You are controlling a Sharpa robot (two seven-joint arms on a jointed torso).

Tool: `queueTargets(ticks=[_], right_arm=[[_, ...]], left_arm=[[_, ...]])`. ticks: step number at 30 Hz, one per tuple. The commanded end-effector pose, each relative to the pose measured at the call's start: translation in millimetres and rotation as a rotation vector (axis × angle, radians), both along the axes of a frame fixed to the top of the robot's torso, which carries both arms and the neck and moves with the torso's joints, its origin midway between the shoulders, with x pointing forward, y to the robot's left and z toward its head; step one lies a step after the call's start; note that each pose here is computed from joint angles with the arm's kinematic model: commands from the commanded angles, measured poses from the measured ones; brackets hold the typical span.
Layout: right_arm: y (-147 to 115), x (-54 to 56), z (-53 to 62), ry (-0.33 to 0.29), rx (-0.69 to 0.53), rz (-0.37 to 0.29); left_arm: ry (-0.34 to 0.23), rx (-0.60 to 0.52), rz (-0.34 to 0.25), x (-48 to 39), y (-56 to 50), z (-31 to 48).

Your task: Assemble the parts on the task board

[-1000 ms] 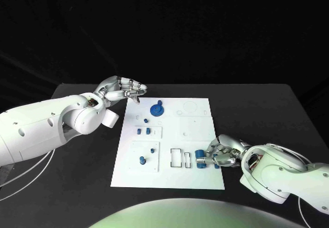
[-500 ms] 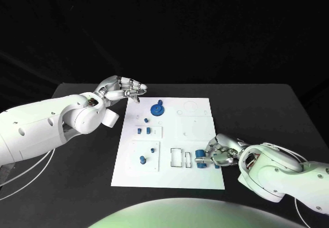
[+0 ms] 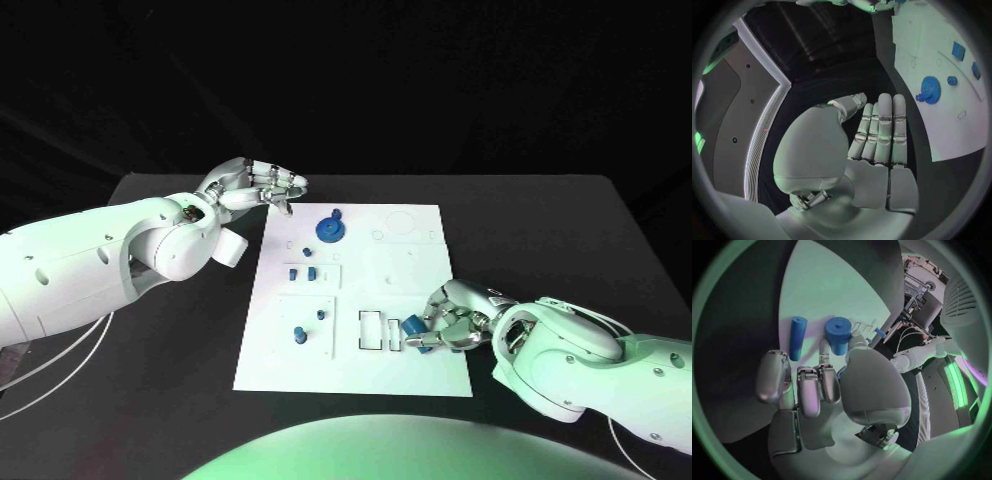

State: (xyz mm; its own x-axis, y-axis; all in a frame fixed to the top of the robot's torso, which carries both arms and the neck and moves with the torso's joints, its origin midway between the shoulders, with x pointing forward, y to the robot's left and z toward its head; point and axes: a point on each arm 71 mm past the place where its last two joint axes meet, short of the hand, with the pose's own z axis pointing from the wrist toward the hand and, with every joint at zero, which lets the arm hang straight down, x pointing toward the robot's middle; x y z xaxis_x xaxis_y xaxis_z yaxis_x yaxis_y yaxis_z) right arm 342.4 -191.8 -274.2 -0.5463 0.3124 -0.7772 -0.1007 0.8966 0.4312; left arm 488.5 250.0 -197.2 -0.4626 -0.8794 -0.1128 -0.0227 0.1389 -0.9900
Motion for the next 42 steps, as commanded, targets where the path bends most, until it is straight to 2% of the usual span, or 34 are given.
queueTargets(ticks=[1,7,14,18,24,31,42], right_arm=[[-4,-4.8,-11.5,0.040,-0.075,0.023],[-4,-4.3,-9.9,0.022,-0.060,0.006],[-5,-5.8,-5.1,0.027,0.019,-0.061],[-6,-3.8,1.4,0.029,0.101,-0.127],[-5,-1.1,11.3,0.060,0.177,-0.173],[1,-1.0,19.3,0.080,0.217,-0.177],[24,-0.2,19.8,0.110,0.255,-0.141]], left_arm=[[-0.002,-0.007,-0.015,-0.8,-2.0,1.0],[-0.002,-0.005,-0.014,-1.0,-1.2,1.0],[-0.002,-0.004,-0.012,-1.0,-1.1,1.0],[-0.003,-0.003,-0.010,-0.7,-1.2,1.0],[-0.004,-0.003,-0.008,-0.4,-1.6,1.0],[-0.005,-0.003,-0.007,-0.2,-2.2,1.0],[-0.005,-0.004,-0.009,-0.3,-3.0,1.0]])
